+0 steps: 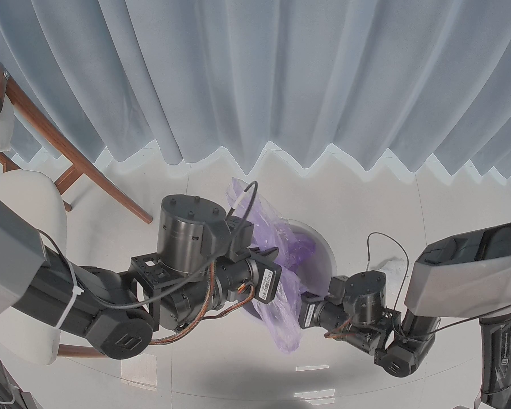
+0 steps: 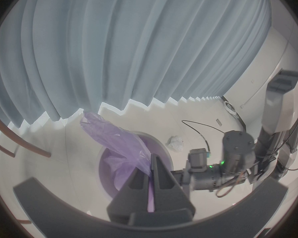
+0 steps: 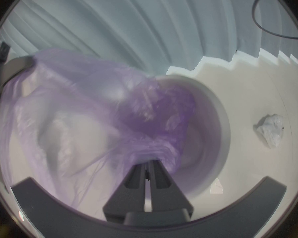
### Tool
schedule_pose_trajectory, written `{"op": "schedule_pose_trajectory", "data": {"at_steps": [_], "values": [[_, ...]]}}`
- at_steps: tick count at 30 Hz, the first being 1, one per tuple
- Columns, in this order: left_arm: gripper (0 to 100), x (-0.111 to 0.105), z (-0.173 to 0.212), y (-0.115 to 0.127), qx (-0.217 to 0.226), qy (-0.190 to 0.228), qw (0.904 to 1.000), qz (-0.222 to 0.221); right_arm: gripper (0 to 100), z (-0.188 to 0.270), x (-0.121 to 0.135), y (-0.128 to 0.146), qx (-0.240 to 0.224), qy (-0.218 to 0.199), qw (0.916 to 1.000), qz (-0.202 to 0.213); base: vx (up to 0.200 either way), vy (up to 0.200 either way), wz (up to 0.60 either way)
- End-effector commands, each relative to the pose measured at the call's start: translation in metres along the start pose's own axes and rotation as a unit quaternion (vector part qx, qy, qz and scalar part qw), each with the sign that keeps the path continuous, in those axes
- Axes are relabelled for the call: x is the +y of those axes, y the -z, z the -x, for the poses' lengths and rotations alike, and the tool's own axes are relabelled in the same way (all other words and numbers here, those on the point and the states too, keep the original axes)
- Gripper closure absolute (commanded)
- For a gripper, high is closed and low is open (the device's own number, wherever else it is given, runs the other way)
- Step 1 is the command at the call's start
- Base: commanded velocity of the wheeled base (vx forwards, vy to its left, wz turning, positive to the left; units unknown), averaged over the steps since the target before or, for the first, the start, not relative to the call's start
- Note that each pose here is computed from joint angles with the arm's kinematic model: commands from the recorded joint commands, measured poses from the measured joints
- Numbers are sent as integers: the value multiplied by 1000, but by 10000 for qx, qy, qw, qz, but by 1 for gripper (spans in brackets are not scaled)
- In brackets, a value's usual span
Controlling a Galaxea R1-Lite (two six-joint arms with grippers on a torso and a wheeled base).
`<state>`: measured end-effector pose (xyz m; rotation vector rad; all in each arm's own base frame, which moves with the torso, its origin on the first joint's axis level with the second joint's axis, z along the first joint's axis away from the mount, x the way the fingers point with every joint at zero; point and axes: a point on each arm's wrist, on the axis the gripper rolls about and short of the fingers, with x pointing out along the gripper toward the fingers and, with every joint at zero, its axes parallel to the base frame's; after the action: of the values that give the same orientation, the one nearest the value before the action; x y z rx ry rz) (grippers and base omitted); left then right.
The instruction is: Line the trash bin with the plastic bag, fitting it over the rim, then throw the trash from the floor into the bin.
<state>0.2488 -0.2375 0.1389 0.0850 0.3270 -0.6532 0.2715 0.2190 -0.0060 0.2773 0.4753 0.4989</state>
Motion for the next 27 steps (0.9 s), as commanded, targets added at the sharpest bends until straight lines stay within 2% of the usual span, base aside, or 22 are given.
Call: {"op": "schedule_pose_trajectory", "data": {"at_steps": [1,3,5,6,11,15,18,24,25,27], "values": [[100,4,6,16,314,-58,9992,-257,100,43,20,9,428,-359,9983,170,0,0,0],[100,16,6,21,437,-202,9972,-571,100,53,23,13,533,-445,9974,216,0,0,0],[100,24,5,21,476,-285,9960,-695,100,57,23,11,516,-462,9974,213,0,0,0],[100,38,4,20,543,-423,9937,-886,100,65,24,5,441,-551,9973,197,0,0,0],[100,47,2,13,449,-406,9936,-952,100,95,20,-9,311,-604,9976,135,0,0,0],[100,44,0,8,332,-93,9949,-948,100,125,17,-15,287,-746,9967,119,0,0,0],[100,35,-2,4,298,251,9941,-1014,100,153,10,-26,8,-688,9976,53,0,0,0],[100,10,0,13,589,585,9897,-1168,100,163,-16,-50,-602,-94,9980,-184,0,0,0],[100,3,1,18,680,683,9878,-1225,100,161,-29,-59,-805,173,9961,-323,0,0,0],[100,-2,2,23,733,782,9832,-1474,100,159,-41,-67,-969,398,9933,-481,0,0,0]]}}
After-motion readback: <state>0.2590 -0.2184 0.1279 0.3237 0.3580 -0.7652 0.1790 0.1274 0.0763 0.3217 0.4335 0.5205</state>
